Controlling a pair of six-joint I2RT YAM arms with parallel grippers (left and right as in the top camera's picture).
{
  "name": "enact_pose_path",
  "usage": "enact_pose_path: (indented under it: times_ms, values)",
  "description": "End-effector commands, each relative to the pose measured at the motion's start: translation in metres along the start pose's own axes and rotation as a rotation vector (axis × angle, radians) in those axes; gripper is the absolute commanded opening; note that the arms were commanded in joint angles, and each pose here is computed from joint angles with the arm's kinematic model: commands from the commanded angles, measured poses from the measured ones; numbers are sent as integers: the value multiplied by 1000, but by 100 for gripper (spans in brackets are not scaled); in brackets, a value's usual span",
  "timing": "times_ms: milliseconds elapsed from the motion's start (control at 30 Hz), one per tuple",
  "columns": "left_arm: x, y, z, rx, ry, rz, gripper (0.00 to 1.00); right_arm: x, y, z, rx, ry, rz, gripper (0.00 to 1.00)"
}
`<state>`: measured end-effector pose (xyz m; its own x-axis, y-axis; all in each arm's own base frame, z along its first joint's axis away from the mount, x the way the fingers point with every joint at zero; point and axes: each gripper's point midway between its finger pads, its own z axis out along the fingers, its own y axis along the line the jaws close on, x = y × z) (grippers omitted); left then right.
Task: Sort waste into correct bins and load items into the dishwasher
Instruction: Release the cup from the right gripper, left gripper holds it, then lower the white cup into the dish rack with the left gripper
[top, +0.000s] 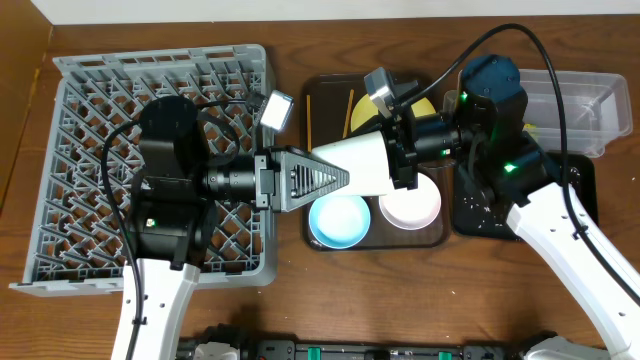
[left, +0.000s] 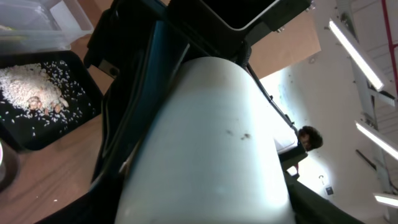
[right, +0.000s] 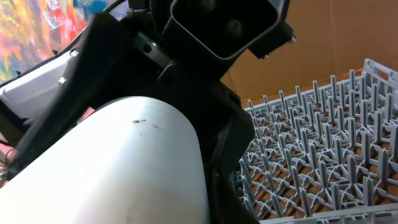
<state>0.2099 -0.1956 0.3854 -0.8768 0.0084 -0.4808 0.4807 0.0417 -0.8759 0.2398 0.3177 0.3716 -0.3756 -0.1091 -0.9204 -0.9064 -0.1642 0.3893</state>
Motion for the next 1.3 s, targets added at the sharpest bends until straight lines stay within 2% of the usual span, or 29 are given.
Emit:
enact_pose_path:
  times_ms: [0, 67, 100, 200, 300, 400, 533, 733, 867, 1000, 1100, 1167, 1267]
  values:
    - [5, -7, 3, 26, 26, 74, 67, 5, 1, 8, -3, 9, 23, 1]
    - [2, -4, 3, 10, 12, 75, 63, 5, 1, 8, -3, 9, 27, 4]
    - [0, -2, 3, 0, 2, 75, 60, 5, 1, 8, -3, 9, 32, 9]
    - [-5, 3, 3, -34, -29, 82, 57, 5, 2, 8, -7, 12, 37, 41]
    - [-10, 8, 2, -64, -56, 87, 57, 6, 4, 8, -22, 16, 45, 49]
    - [-14, 11, 1, -83, -74, 98, 56, 6, 3, 7, -19, 16, 51, 65]
    - [-21, 16, -10, -111, -114, 102, 53, 4, -13, -12, 43, -3, 86, 75]
    - [-35, 50, -52, -263, -257, 35, 50, 12, -60, -58, 259, -49, 297, 77]
    - [-26, 107, -93, -549, -381, -138, 50, 43, -90, -75, 462, -29, 497, 77]
    - [10, 160, -145, -922, -457, -382, 50, 87, -110, -89, 692, 53, 653, 78]
    - [36, 174, -180, -1147, -481, -502, 49, 111, -111, -91, 775, 149, 652, 79]
    - [64, 180, -227, -1435, -525, -615, 50, 126, -108, -88, 816, 221, 640, 80]
    - [90, 177, -262, -1643, -575, -733, 49, 131, -106, -84, 829, 253, 620, 81]
